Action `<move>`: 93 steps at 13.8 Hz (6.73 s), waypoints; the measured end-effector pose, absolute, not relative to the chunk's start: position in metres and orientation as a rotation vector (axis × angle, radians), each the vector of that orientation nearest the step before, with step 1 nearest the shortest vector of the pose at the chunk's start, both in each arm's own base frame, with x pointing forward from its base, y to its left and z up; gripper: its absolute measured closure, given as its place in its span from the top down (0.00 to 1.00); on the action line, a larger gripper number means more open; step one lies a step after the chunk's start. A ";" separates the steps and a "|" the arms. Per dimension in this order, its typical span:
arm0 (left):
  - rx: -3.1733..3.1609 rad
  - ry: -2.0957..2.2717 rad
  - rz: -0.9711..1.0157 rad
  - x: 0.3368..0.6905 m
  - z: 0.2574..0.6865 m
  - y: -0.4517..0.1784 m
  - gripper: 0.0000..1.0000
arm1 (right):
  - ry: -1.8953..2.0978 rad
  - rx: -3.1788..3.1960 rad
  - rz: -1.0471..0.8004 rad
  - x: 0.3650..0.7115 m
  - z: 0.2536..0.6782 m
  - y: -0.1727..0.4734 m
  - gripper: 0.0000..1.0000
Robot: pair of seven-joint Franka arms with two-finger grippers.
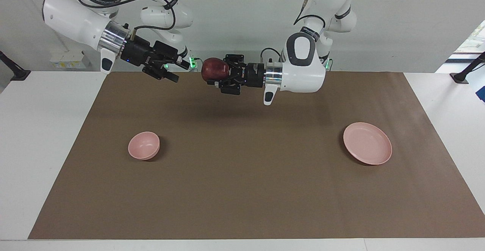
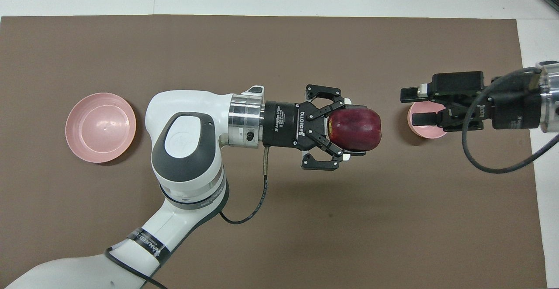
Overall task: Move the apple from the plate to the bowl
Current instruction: 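Grasp the apple with the right gripper while the left gripper holds it, then open the left gripper and withdraw it while the right gripper carries the apple, then lower the apple into the pink bowl and open the right gripper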
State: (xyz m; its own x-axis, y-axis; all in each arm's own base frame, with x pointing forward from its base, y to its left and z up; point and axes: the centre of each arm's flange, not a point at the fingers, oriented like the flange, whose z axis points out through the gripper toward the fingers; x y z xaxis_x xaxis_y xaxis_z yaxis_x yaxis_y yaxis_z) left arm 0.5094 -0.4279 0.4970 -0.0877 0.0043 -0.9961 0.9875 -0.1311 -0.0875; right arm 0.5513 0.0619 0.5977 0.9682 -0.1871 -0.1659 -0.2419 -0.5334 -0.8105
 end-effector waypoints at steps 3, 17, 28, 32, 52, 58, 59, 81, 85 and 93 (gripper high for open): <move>1.209 1.248 -1.357 0.500 0.498 -0.443 0.77 | 0.289 -2.149 0.089 0.545 0.595 0.070 1.00; 1.155 1.330 -1.262 0.470 0.514 -0.484 0.77 | 0.253 -2.171 0.157 0.533 0.587 0.078 1.00; 1.148 1.341 -1.250 0.470 0.514 -0.487 0.77 | 0.237 -2.163 0.193 0.525 0.591 0.067 0.90; 1.148 1.347 -1.254 0.469 0.510 -0.489 0.77 | 0.238 -2.191 0.194 0.525 0.589 0.067 0.85; 2.216 0.714 -0.602 0.548 0.523 -0.346 1.00 | -0.028 -3.186 -0.021 0.600 0.445 -0.008 0.84; 2.578 0.333 -0.322 0.566 0.505 -0.294 1.00 | -0.058 -3.220 0.040 0.611 0.402 -0.010 0.84; 2.620 0.288 -0.294 0.568 0.503 -0.286 1.00 | -0.057 -3.221 0.054 0.612 0.395 -0.011 0.84; 3.070 -0.249 -0.059 0.536 0.620 -0.039 1.00 | -0.025 -3.221 0.124 0.615 0.334 -0.028 0.99; 3.093 -0.248 -0.185 0.522 0.619 -0.033 1.00 | -0.039 -3.222 0.097 0.620 0.341 -0.023 1.00; 3.099 -0.223 -0.191 0.521 0.619 -0.024 1.00 | -0.015 -3.223 -0.035 0.616 0.493 -0.021 1.00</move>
State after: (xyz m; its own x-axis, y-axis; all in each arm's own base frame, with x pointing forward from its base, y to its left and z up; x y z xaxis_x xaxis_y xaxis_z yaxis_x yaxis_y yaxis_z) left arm 0.5215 -0.0241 0.6189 0.9821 -0.1446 -0.1204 -0.1411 -0.9893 0.0369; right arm 0.6159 -0.0214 0.4930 0.9997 0.0104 0.0216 0.0086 -0.9966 0.0816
